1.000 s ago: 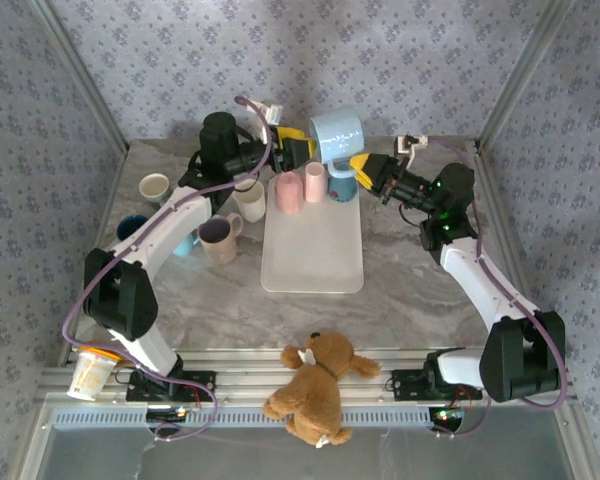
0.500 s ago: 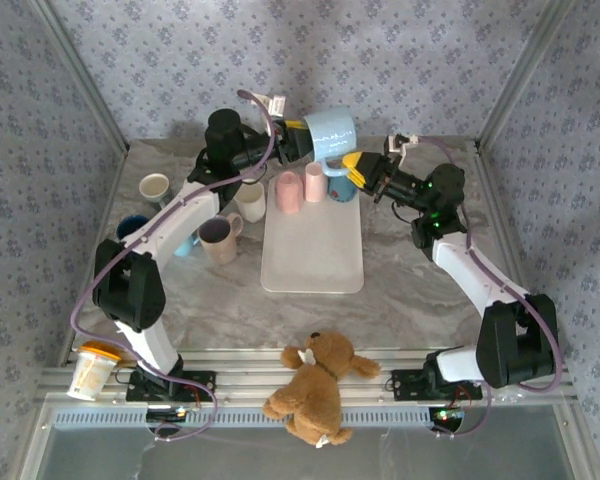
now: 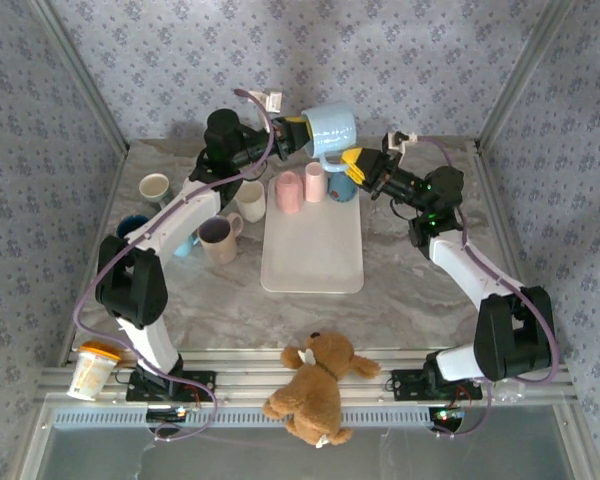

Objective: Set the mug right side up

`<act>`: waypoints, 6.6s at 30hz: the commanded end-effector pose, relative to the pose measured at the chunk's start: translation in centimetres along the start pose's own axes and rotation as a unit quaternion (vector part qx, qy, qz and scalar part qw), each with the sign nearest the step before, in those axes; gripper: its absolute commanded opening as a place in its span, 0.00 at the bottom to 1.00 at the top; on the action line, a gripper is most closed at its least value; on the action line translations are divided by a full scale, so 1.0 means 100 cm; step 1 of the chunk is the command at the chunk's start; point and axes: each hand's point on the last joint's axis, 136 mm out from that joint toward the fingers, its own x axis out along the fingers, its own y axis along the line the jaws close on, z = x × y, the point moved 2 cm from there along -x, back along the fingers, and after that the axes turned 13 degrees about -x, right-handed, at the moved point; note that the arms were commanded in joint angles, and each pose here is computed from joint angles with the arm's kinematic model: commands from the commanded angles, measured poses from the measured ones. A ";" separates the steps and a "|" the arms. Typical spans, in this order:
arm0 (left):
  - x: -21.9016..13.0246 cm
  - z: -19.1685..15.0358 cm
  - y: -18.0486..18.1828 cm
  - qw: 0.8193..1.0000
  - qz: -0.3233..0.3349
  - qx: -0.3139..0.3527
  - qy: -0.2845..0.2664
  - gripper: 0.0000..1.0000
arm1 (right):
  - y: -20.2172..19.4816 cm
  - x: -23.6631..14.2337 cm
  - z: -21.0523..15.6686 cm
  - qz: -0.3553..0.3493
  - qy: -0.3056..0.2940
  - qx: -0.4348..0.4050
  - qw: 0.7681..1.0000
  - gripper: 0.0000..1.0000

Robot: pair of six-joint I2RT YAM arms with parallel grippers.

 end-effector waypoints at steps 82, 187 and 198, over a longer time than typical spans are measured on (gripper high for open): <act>0.014 -0.037 -0.027 0.948 0.247 -0.040 0.198 0.00 | -0.011 -0.016 -0.033 -0.322 0.148 -0.771 0.529 0.00; -0.066 -0.104 0.061 0.926 0.293 -0.060 0.231 0.63 | -0.257 -0.144 0.109 -0.491 -0.026 -0.497 0.715 0.57; -0.082 -0.103 0.095 0.874 0.394 0.033 0.284 0.77 | -0.183 -0.163 0.079 -0.572 0.052 -0.411 0.707 0.75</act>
